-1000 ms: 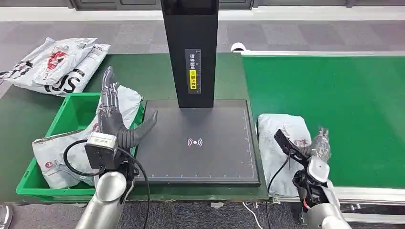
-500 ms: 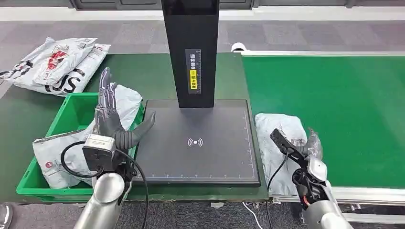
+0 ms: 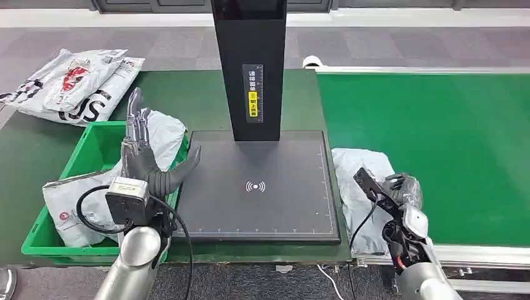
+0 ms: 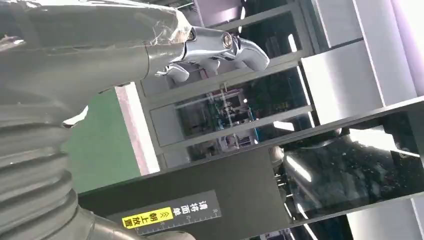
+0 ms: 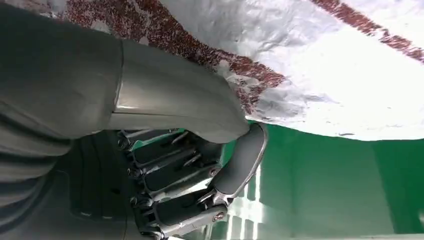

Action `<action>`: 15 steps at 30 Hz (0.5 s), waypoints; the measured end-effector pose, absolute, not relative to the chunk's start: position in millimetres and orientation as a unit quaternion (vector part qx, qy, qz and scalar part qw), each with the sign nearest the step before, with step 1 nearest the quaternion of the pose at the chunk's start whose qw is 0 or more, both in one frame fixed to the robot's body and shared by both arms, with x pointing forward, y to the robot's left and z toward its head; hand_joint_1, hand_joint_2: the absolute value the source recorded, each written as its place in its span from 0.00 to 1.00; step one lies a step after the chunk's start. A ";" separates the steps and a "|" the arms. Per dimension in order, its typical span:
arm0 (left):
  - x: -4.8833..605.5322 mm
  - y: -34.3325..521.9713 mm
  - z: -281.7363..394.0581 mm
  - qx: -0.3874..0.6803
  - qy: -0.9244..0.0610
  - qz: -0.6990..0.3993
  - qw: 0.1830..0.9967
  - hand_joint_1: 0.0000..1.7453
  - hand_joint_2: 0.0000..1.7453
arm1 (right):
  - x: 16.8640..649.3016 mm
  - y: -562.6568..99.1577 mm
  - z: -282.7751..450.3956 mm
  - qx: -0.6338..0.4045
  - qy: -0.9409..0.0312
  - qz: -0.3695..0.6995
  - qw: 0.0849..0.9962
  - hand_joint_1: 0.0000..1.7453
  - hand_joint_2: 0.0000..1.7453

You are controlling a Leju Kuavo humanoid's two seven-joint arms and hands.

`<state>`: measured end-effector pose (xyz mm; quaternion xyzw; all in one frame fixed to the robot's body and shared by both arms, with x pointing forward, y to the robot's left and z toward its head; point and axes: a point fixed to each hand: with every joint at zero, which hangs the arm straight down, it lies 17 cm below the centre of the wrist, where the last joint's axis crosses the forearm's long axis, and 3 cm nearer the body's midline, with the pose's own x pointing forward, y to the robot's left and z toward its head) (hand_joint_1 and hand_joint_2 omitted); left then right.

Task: Moved the parcel from conveyor to table for the left to box.

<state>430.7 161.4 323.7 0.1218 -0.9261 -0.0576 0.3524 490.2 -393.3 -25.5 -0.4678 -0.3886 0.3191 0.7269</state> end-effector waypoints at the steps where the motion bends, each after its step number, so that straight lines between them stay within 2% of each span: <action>1: 430.7 161.4 323.9 0.122 -0.926 -0.057 0.352 0.00 1.00 | 490.3 -392.9 -25.7 -0.468 -0.388 0.321 0.727 1.00 1.00; 11: 428.3 162.6 328.5 0.122 -0.928 -0.054 0.347 0.00 1.00 | 490.4 -389.1 -27.4 -0.463 -0.388 0.327 0.726 1.00 1.00; 12: 428.3 162.6 328.5 0.122 -0.928 -0.054 0.347 0.00 1.00 | 490.4 -389.0 -27.4 -0.463 -0.388 0.327 0.726 0.00 1.00; 14: 428.2 162.7 328.5 0.122 -0.928 -0.054 0.347 0.00 1.00 | 490.6 -389.3 -26.9 -0.464 -0.389 0.326 0.726 0.04 1.00; 15: 427.7 163.1 328.8 0.123 -0.929 -0.053 0.346 0.00 1.00 | 491.4 -389.7 -24.7 -0.467 -0.393 0.322 0.724 1.00 1.00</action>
